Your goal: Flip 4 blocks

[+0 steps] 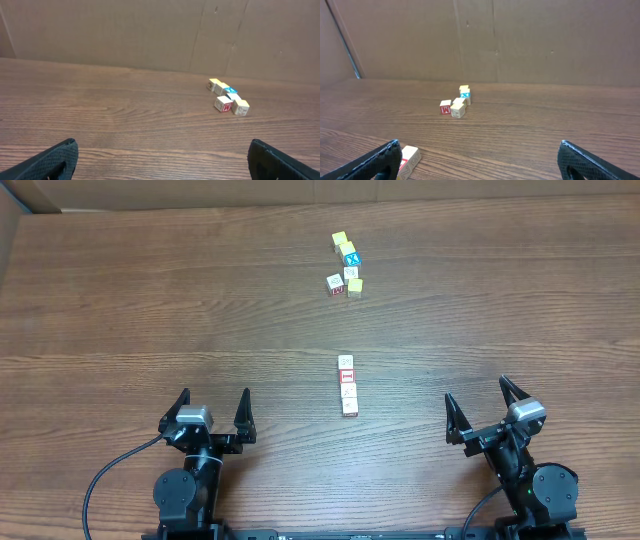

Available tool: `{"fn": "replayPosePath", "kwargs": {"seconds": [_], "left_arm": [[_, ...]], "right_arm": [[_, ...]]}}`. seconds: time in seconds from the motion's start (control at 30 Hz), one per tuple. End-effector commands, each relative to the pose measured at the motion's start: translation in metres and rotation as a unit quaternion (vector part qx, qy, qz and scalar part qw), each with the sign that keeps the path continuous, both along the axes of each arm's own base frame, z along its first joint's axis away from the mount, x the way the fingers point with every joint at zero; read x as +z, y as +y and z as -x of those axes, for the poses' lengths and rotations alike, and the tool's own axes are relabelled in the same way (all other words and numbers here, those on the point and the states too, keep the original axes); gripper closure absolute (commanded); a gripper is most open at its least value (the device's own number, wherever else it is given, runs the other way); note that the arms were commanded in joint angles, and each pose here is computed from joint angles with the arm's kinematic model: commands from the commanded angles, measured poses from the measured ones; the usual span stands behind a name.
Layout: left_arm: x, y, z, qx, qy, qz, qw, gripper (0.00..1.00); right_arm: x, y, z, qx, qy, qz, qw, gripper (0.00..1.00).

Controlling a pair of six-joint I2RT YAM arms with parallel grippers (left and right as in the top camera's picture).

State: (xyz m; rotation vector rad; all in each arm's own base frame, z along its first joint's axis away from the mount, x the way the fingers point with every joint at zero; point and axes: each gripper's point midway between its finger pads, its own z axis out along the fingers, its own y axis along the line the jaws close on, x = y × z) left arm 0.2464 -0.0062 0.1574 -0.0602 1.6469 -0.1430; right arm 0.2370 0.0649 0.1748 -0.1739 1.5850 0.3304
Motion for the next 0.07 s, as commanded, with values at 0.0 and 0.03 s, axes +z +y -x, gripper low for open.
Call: {"fn": "replayPosePath", "kwargs": {"seconds": [0.0,0.03], "left_arm": [[0.0010,-0.0010,0.0005,-0.005,-0.005,-0.011,1.000,0.00],[0.0010,-0.0010,0.0005,-0.005,-0.005,-0.011,1.000,0.00]], "right_arm": [[-0.0025,-0.0013,-0.0006,-0.003,0.001,-0.003,1.000,0.00],[-0.0025,-0.0013,-0.0006,-0.003,0.001,-0.003,1.000,0.00]]}}
